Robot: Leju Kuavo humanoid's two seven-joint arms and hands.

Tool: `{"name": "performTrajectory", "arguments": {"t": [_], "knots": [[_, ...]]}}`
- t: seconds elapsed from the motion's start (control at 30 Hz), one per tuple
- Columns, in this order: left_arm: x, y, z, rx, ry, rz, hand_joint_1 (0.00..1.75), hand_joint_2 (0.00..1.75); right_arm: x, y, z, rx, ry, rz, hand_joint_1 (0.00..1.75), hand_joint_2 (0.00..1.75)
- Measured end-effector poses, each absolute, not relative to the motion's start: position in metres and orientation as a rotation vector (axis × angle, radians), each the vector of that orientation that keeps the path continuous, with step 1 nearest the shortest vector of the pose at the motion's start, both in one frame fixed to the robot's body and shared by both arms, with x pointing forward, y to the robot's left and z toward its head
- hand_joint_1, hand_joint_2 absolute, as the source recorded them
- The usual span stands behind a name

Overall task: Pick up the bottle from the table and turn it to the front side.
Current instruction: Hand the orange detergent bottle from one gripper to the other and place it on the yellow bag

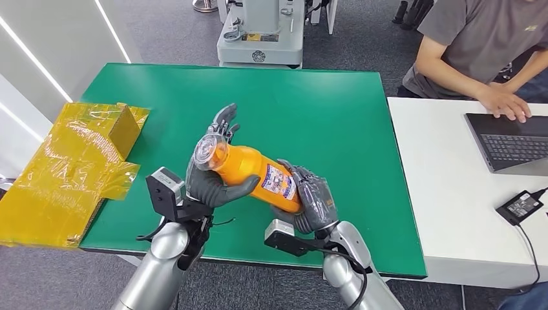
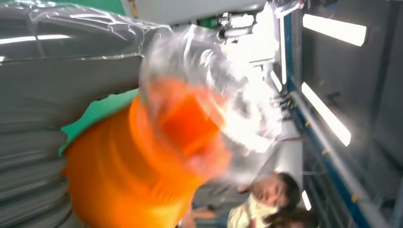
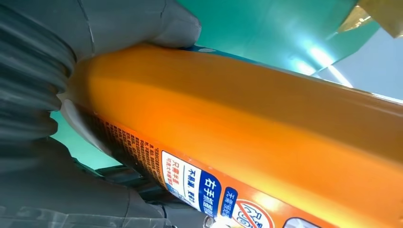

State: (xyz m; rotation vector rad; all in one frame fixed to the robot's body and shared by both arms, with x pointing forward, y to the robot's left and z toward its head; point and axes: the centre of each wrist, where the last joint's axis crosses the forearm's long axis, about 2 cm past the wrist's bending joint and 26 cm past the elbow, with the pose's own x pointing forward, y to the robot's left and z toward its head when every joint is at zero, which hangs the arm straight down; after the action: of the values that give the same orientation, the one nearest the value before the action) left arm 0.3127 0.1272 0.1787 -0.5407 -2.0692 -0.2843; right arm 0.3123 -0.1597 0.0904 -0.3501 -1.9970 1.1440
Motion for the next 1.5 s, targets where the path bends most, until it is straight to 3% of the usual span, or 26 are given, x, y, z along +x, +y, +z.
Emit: {"name": "performTrajectory", "arguments": {"t": [0.07,0.1,0.2,0.23,0.8,1.43,1.47,1.5], "knots": [[0.3123,0.1265,0.1784,-0.543,-2.068,-0.288,0.00,1.75,0.3144,-0.1578,0.0920,-0.343,-1.994,1.152,1.75,1.75],[0.3123,0.1264,0.1784,-0.544,-2.067,-0.288,0.24,1.75,0.3149,-0.1572,0.0921,-0.341,-1.989,1.156,1.75,1.75],[0.3120,0.1264,0.1779,-0.544,-2.065,-0.291,1.55,1.75,0.3149,-0.1558,0.0913,-0.349,-1.974,1.167,1.75,1.75],[0.3119,0.1264,0.1776,-0.544,-2.064,-0.291,1.74,1.75,0.3148,-0.1555,0.0910,-0.353,-1.969,1.170,1.75,1.75],[0.3068,0.1268,0.1707,-0.547,-2.044,-0.291,1.75,1.75,0.3147,-0.1502,0.0906,-0.528,-1.890,1.336,1.75,1.75],[0.3050,0.1256,0.1692,-0.544,-2.042,-0.294,1.75,1.75,0.3132,-0.1509,0.0862,-0.538,-1.907,1.330,1.75,1.75],[0.3050,0.1256,0.1692,-0.544,-2.042,-0.295,1.75,1.75,0.3131,-0.1507,0.0861,-0.538,-1.908,1.329,1.47,1.75],[0.3049,0.1256,0.1692,-0.544,-2.042,-0.295,1.75,1.75,0.3130,-0.1506,0.0859,-0.537,-1.907,1.328,1.04,1.75]]}}
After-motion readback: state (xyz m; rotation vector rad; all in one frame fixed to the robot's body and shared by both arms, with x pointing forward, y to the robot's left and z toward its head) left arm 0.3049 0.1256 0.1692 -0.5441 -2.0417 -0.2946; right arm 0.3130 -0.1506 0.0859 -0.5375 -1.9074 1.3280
